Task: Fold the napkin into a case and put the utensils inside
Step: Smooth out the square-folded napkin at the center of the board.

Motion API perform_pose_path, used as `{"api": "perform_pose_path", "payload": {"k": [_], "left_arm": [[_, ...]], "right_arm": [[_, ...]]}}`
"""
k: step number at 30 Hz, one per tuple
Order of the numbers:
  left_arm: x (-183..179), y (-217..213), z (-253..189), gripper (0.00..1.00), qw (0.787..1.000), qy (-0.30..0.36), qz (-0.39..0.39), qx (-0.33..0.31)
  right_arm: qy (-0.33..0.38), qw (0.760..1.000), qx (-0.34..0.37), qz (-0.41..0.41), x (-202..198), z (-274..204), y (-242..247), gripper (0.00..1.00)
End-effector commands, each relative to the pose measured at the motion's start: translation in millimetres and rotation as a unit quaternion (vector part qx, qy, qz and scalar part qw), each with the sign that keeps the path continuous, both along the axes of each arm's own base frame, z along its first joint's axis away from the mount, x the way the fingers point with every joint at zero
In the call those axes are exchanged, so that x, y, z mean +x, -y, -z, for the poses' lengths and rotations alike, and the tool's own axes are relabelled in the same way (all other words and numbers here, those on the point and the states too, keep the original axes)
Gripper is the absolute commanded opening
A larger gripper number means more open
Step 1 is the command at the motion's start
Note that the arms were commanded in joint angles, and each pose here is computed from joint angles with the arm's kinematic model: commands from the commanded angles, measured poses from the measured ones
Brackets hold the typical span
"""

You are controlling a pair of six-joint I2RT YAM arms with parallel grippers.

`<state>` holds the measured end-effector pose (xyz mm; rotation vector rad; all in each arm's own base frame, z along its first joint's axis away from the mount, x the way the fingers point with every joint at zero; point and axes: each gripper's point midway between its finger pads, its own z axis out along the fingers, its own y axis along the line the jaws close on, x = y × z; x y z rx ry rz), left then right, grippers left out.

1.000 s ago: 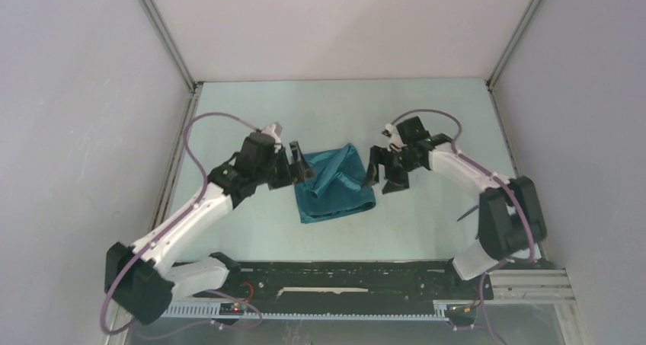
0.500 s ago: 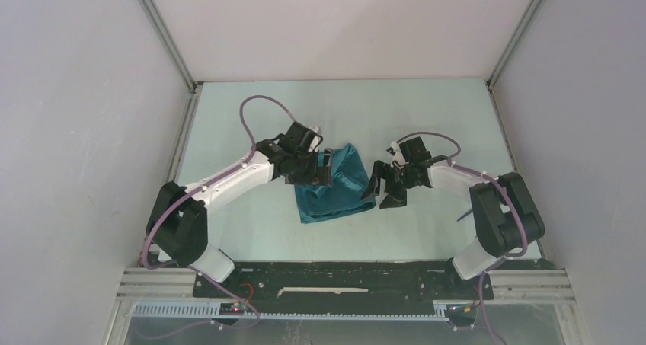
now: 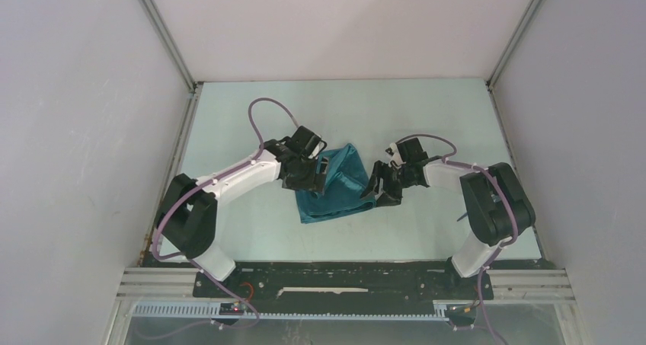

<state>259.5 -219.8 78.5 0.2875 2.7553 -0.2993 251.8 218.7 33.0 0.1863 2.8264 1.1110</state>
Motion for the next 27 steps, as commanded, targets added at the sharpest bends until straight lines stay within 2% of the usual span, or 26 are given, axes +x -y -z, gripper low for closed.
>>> {"api": "perform_pose_path", "payload": {"k": [1,5,9,13,18,22,24,27], "left_arm": [[3.1,5.1,-14.0,0.76,1.0,0.02,0.011,-0.017],[10.6,0.0,-12.4,0.5,1.0,0.029,-0.003,0.003],[25.6,-4.0,-15.6,0.29,0.999,0.041,-0.022,0.019],[51.3,-16.6,-22.5,0.21,0.996,0.061,-0.057,0.035],[75.4,-30.8,-20.1,0.17,0.993,0.055,-0.085,0.054],[80.3,-45.5,-5.8,0.18,0.99,0.037,-0.095,0.094],[84.7,-53.3,-2.1,0.25,0.988,0.039,-0.103,0.112],[92.7,-64.4,-13.4,0.39,0.982,0.057,-0.118,0.14]], "right_arm": [[0.008,1.0,0.007,0.008,10.2,3.2,-1.3,0.69],[0.006,1.0,0.014,0.011,12.3,3.6,-2.3,0.61],[0.003,1.0,0.019,0.013,13.3,3.4,-3.0,0.48],[0.002,1.0,0.023,0.015,14.4,3.4,-3.9,0.35],[-0.002,0.999,0.03,0.017,15.7,4.4,-4.4,0.13],[-0.006,0.999,0.029,0.019,20.6,4.8,-1.7,0.04],[-0.005,1.0,0.021,0.019,25.3,5.1,0.4,0.0],[-0.003,1.0,0.002,0.014,33.9,5.7,6.1,0.0]]}}
